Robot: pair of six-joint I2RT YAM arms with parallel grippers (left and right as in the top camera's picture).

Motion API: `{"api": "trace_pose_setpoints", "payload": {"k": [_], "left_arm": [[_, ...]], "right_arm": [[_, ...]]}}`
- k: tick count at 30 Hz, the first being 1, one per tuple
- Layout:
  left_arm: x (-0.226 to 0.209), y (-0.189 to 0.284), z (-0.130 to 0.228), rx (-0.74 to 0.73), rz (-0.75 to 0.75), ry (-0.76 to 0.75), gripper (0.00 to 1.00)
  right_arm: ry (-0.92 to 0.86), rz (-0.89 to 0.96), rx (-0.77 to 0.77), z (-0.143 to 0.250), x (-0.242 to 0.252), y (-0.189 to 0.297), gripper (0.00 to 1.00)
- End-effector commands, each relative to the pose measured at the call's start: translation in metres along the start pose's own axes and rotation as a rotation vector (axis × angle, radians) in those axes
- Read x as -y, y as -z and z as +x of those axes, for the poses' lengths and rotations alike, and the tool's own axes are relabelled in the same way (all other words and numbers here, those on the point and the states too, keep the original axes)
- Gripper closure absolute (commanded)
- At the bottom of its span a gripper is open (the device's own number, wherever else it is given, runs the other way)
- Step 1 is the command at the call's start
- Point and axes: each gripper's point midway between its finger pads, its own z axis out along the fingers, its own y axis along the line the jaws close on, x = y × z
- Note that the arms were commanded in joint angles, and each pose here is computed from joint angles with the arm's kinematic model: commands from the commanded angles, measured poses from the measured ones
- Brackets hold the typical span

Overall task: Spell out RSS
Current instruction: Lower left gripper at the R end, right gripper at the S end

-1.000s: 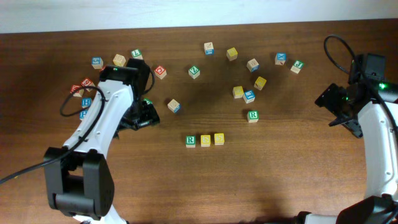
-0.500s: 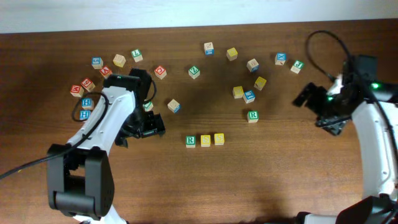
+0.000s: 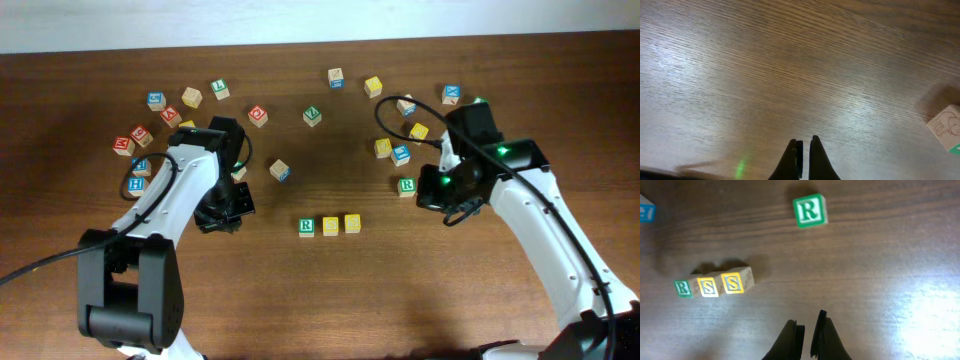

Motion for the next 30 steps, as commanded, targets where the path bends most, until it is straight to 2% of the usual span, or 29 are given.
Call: {"api": "trace_pose_setpoints", "payload": {"k": [1, 3, 6, 8, 12, 16, 19, 25, 30], "left_arm": [[0.015, 0.008, 0.009, -0.022, 0.115, -0.103, 1.0], [0.026, 0.021, 0.015, -0.011, 0.194, -0.147, 1.0], [0.023, 0.059, 0.012, 0.148, 0.234, -0.16, 1.0], [0.022, 0.068, 0.009, 0.195, 0.24, -0.161, 1.0], [0.022, 0.049, 0.011, 0.172, 0.234, -0.145, 1.0], [0.04, 0.016, 0.015, 0.186, 0.266, -0.196, 1.0], [0.051, 0.005, 0.014, 0.212, 0.285, -0.191, 1.0], [0.062, 0.006, -0.007, 0.281, 0.314, -0.158, 1.0], [0.062, -0.019, -0.017, 0.252, 0.272, -0.149, 1.0]], "right_arm": [[0.017, 0.005, 0.026, -0.003, -0.003, 0.0, 0.96], [0.015, -0.002, 0.04, -0.007, -0.005, 0.0, 0.95], [0.026, -0.012, 0.073, -0.013, -0.007, -0.01, 0.95], [0.026, -0.018, 0.072, -0.016, -0.007, -0.022, 0.96], [0.011, 0.001, -0.01, -0.007, 0.001, -0.053, 0.96], [-0.01, 0.002, -0.127, 0.008, 0.005, -0.085, 0.96], [0.008, -0.05, -0.184, 0.016, -0.01, -0.107, 0.96], [0.129, -0.085, -0.164, 0.022, -0.047, -0.123, 0.96], [0.083, -0.068, -0.163, 0.023, -0.047, -0.124, 0.96]]}}
